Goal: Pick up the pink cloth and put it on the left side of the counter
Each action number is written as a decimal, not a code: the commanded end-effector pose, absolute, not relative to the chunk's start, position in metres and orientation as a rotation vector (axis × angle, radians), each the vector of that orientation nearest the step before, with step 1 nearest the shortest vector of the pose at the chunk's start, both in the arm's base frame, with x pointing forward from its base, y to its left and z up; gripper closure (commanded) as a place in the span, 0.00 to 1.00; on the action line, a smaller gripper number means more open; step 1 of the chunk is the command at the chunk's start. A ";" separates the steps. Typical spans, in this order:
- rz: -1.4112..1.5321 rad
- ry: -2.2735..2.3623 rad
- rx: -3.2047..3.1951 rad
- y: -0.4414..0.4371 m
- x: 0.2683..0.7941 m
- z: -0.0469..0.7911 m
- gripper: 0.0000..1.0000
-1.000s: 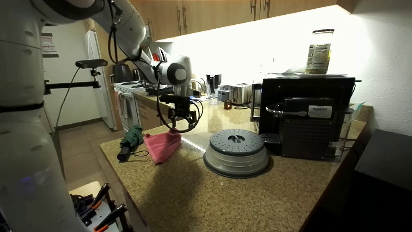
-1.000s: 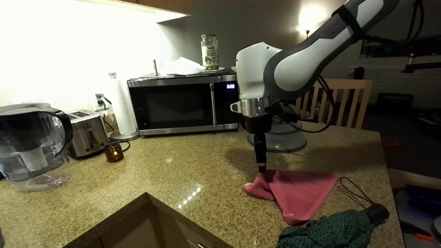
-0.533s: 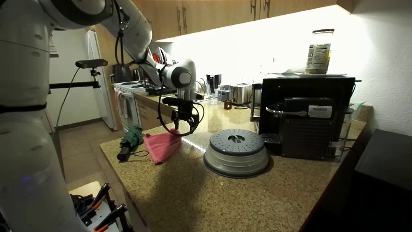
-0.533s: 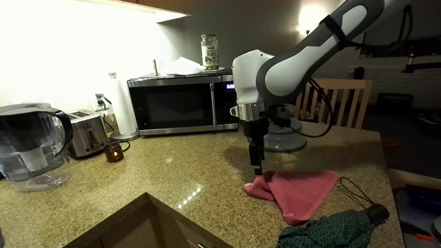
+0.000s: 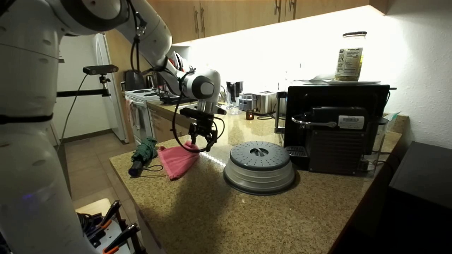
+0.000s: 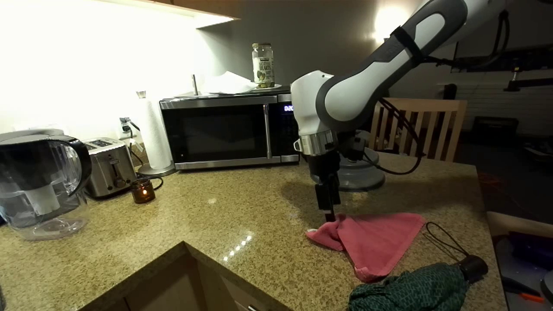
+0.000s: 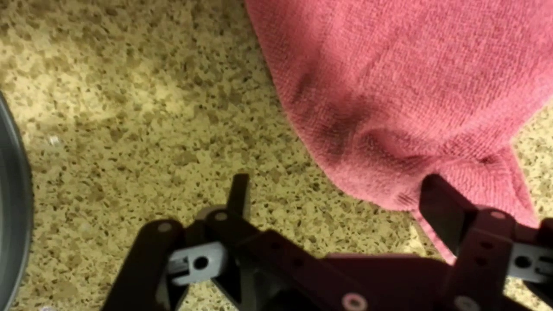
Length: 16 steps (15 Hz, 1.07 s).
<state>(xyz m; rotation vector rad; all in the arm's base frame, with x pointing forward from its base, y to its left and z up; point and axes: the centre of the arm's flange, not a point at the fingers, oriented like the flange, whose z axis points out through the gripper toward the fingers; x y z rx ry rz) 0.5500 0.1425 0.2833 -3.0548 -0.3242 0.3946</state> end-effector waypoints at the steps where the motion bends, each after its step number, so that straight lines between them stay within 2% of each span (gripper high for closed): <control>1: 0.480 -0.211 -3.056 0.133 0.556 0.278 0.25; 2: 0.496 -0.187 -3.058 0.131 0.557 0.276 0.26; 12: 0.575 0.037 -3.071 0.111 0.568 0.266 0.92; 16: 0.582 0.108 -3.065 0.104 0.572 0.267 0.99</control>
